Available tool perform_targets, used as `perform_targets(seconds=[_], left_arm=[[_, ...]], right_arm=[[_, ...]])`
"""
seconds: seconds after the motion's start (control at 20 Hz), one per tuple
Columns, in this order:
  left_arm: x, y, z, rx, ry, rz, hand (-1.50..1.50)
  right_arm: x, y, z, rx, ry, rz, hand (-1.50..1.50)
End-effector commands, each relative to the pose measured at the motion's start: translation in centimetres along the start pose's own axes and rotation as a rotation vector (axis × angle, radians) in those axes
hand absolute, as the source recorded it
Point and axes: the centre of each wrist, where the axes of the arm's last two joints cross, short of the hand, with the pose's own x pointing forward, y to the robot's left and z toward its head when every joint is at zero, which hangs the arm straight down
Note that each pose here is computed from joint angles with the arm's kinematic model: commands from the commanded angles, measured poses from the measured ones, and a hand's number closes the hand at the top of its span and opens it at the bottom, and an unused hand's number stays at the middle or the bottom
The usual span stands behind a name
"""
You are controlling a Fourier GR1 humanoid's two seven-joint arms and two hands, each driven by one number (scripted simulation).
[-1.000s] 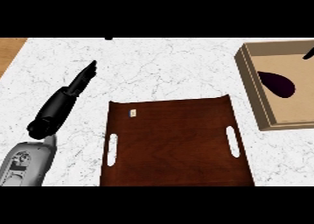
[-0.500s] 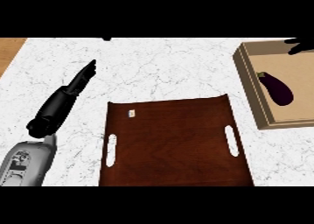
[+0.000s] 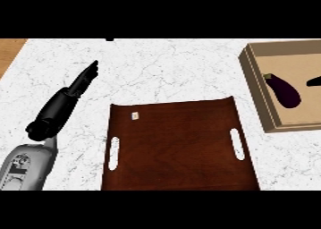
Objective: Pick the eggplant from the tray and place it in the cardboard box
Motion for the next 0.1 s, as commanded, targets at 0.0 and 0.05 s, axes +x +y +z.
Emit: perform_targets(seconds=[0.0,0.05], left_arm=[[0.5,-0.5,-0.6,0.007,-0.021,-0.001,0.0],[0.6,0.0,0.0,0.004,-0.019,-0.015,0.0]], right_arm=[[0.2,-1.7,1.0,0.004,-0.099,-0.295,-1.5],[0.3,-2.6,2.1,0.008,-0.078,-0.311,-1.5]])
